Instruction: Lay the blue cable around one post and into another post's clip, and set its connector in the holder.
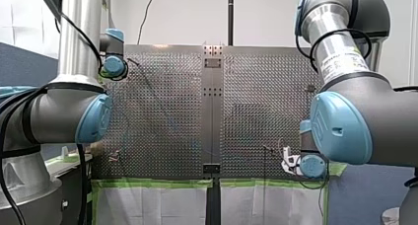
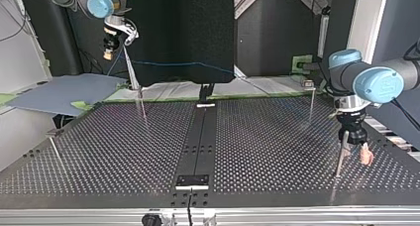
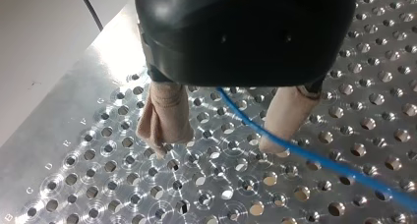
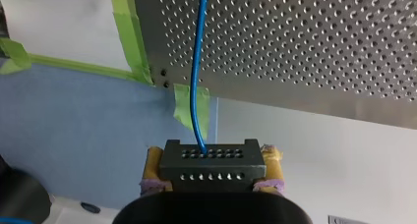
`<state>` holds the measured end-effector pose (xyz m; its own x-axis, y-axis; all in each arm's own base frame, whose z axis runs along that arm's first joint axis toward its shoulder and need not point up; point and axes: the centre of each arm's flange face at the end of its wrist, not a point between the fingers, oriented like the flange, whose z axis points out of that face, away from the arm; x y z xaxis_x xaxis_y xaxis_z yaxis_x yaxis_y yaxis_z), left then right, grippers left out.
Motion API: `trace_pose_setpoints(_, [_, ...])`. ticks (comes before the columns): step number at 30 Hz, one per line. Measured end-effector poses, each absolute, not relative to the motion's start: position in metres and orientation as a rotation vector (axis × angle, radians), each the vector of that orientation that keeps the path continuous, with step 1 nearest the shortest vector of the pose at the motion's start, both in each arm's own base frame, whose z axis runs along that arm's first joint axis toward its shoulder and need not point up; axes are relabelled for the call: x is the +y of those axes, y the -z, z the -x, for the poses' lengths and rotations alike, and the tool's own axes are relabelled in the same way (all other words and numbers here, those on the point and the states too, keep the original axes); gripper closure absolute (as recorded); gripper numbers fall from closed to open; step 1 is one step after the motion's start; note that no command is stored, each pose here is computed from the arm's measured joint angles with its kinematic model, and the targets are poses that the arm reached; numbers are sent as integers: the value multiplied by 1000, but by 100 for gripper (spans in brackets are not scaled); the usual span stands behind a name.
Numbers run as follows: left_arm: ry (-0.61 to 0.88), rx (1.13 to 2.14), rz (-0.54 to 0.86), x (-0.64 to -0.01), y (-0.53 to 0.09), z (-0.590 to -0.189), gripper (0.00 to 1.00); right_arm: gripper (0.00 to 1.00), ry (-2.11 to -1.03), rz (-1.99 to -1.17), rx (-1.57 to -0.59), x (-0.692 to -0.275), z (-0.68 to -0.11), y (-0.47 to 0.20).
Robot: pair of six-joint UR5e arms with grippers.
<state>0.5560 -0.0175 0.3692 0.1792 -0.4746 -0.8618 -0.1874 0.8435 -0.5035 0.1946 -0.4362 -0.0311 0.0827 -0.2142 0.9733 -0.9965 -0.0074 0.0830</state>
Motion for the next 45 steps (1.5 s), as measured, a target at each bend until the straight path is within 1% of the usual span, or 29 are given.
trace_pose_setpoints(3, [218,1398,577,-17,-369,-556,0,100,-1078,-1395,-1290,-438,-194,30])
trace_pose_setpoints(7, [215,1399,577,-16,-369,-556,0,100,-1161,-1350,-1272,-454,-193,24])
trace_pose_setpoints(14, [200,1397,579,-15,-370,-556,0,100,-1319,-1240,-1211,-499,-188,5])
trace_pose_setpoints(17, [193,1395,580,-14,-371,-556,0,100,-1361,-1218,-1180,-515,-186,0])
trace_pose_setpoints(20, [190,1394,580,-14,-371,-556,0,100,-1380,-1227,-1170,-525,-183,6])
trace_pose_setpoints(25, [188,1393,579,-13,-372,-557,0,100,-1379,-1279,-1168,-531,-177,27])
trace_pose_setpoints(33, [185,1397,574,-15,-372,-557,0,100,-1366,-1322,-1188,-537,-148,45])
trace_pose_setpoints(38, [185,1396,573,-15,-372,-557,0,100,-1359,-1326,-1177,-542,-127,46])
trace_pose_setpoints(42, [185,1396,574,-15,-372,-557,0,100,-1391,-1321,-1169,-546,-121,46])
trace_pose_setpoints(45, [184,1396,574,-14,-372,-557,0,100,-1415,-1336,-1158,-549,-124,50])
